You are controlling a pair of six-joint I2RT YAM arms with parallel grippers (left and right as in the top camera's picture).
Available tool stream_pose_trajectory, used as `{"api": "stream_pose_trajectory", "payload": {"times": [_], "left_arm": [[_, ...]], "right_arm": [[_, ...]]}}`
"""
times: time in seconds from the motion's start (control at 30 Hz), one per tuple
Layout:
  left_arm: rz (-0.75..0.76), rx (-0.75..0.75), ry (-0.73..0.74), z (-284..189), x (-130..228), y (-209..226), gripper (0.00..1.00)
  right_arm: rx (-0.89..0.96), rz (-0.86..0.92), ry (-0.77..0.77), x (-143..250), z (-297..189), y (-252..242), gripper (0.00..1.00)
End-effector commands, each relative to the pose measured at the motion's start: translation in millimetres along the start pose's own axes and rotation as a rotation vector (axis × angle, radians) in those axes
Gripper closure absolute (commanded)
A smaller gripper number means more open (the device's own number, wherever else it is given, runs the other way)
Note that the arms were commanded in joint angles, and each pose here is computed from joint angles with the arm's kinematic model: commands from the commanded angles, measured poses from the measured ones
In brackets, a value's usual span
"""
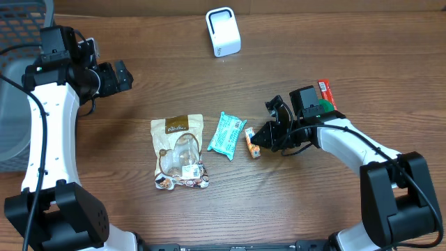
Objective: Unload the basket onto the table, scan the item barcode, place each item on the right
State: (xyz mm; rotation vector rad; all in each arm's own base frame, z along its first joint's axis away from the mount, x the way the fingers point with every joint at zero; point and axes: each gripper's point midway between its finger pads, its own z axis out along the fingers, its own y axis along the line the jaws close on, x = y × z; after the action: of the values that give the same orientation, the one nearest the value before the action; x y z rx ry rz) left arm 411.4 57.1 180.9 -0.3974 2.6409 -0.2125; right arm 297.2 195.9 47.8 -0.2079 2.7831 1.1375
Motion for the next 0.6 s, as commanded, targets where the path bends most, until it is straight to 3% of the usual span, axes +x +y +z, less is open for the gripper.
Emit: {"api": "stream_pose_trajectory", "payload": {"times": [0.0,0.3,0.4,0.57], "left_arm": [[-0.007,-0.004,-0.003,0,-1,0,0.0],[-0.007,-0.004,-0.003,0,-1,0,0.0],[-0.007,-0.004,-0.003,0,-1,0,0.0],[-0.007,-0.004,-0.003,0,-1,0,0.0]], "right_arm": [[0.007,-0.016,-0.007,0,-2,1,0.92],[0.102,0.012,0.005,6,-2,-17,0.91],[0.103,0.012,0.005,6,-2,-17,0.78],[0.103,0.011,0.004,6,-2,-17,0.66]]}}
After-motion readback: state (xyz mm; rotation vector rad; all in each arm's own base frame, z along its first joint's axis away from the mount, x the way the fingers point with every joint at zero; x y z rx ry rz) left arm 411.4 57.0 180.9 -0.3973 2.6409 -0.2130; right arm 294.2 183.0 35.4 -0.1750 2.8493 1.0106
